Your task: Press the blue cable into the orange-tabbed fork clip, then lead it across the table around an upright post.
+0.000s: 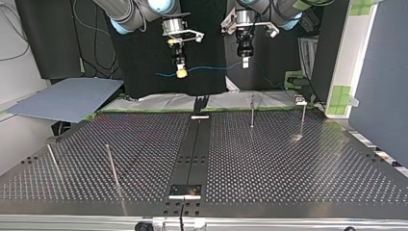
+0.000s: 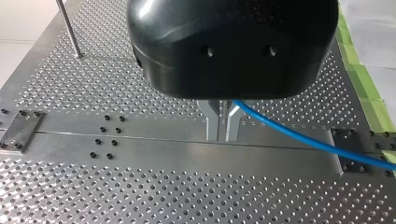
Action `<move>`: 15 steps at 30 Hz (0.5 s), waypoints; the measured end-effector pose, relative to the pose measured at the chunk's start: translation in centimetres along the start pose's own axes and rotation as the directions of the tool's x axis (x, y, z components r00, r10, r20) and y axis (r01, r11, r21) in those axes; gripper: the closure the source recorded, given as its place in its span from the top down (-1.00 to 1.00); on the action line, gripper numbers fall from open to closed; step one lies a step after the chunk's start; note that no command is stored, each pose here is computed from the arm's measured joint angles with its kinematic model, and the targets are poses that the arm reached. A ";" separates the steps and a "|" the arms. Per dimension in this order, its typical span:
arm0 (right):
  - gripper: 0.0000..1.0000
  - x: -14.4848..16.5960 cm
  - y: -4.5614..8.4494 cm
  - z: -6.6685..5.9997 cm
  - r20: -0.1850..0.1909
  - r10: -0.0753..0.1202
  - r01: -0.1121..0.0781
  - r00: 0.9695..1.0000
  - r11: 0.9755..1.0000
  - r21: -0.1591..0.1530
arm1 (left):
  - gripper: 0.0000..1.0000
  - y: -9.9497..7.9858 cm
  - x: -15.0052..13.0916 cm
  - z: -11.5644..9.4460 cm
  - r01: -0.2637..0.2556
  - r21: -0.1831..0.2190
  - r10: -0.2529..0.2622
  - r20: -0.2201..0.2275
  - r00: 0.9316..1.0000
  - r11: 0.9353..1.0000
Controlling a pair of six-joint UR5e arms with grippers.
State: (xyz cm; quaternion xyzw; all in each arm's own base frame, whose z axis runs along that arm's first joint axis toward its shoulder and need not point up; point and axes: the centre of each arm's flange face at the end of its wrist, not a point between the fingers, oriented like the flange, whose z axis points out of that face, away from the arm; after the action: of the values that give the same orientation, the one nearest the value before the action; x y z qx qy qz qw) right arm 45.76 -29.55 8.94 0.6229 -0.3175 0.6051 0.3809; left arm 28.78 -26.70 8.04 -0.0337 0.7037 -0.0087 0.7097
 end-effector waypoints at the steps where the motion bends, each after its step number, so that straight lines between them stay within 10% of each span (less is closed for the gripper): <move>1: -1.00 0.0 0.0 0.0 0.000 0.000 0.000 1.000 1.000 0.000 | -0.73 0.0 0.0 0.0 0.000 0.000 0.000 0.000 1.000 1.000; 12: -1.00 0.0 0.0 0.0 0.000 0.000 0.000 1.000 1.000 0.000 | -0.73 0.0 0.0 0.0 0.000 0.000 0.000 0.000 1.000 1.000; 15: -1.00 0.0 0.0 0.0 0.000 0.000 0.000 1.000 1.000 0.000 | -1.00 0.0 0.0 0.0 0.000 0.000 0.000 0.000 1.000 1.000</move>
State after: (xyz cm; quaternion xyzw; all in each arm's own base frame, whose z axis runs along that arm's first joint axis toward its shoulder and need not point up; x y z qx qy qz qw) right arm 45.76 -29.55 8.93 0.6229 -0.3176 0.6050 0.3809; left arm 28.78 -26.70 8.04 -0.0337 0.7037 -0.0087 0.7097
